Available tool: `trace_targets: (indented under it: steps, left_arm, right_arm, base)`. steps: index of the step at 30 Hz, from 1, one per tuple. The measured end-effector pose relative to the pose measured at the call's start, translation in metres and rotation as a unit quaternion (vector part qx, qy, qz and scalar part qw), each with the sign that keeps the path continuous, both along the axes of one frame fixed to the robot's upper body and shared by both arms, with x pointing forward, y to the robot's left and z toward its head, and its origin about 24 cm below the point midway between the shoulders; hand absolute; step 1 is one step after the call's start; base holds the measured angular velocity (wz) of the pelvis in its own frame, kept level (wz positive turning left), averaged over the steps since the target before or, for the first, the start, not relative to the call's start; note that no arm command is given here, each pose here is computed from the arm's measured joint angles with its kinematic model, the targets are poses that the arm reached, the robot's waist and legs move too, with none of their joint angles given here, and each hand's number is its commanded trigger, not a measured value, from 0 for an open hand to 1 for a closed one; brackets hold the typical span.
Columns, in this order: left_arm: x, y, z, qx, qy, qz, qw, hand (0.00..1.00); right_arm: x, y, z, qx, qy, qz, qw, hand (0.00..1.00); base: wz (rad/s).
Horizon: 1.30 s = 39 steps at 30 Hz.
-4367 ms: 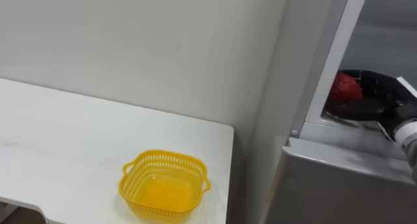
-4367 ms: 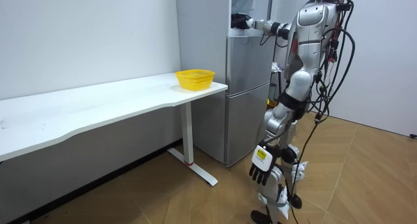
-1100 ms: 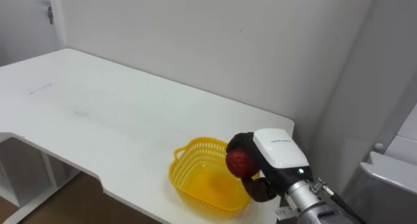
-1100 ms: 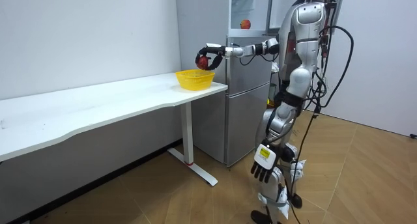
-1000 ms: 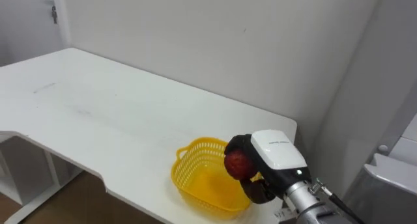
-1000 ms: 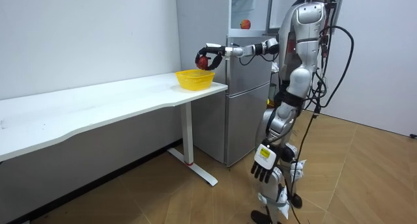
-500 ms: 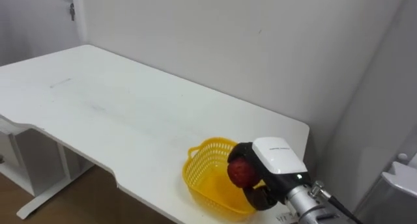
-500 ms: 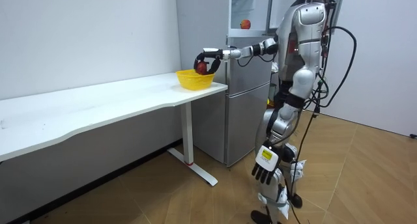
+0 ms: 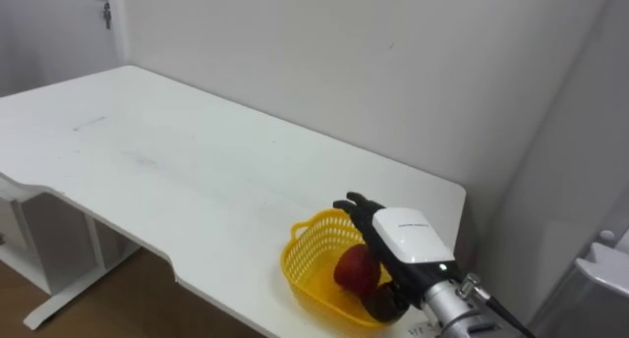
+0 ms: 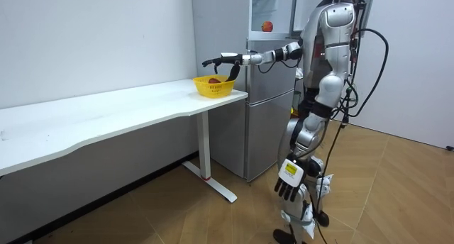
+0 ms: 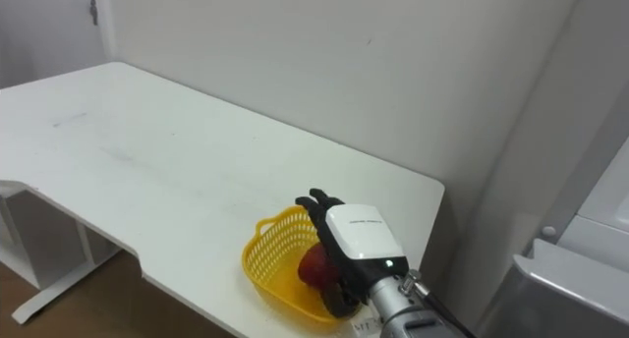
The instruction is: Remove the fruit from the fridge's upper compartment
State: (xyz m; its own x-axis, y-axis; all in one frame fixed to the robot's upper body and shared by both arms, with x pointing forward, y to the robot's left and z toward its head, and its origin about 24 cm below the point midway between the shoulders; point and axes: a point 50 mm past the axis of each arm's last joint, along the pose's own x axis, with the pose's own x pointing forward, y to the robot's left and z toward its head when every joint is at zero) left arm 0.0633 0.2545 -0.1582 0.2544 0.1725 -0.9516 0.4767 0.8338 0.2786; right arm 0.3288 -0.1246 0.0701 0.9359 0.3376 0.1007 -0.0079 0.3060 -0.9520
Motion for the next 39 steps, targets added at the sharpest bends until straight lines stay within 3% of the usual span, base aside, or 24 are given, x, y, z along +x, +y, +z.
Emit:
trace_targets:
  steps: [26, 32, 39]
  left_arm:
    - [0.0, 0.0, 0.0, 0.004, 0.007, -0.002, 1.0, 0.0]
    - [-0.002, 0.0, -0.001, 0.005, 0.009, 0.001, 1.0, 0.0]
    - [-0.01, -0.009, -0.004, 0.004, 0.01, 0.004, 1.0, 0.0]
  right_arm:
    - [-0.001, 0.004, 0.003, 0.017, -0.004, 0.006, 1.0, 0.0]
    - [-0.006, 0.017, 0.04, 0.064, -0.075, 0.042, 0.994, 0.0]
    - [-0.031, 0.001, 0.06, 0.215, -0.144, 0.02, 0.966, 0.0]
  base:
    - [-0.01]
    - [-0.15]
    - [-0.14]
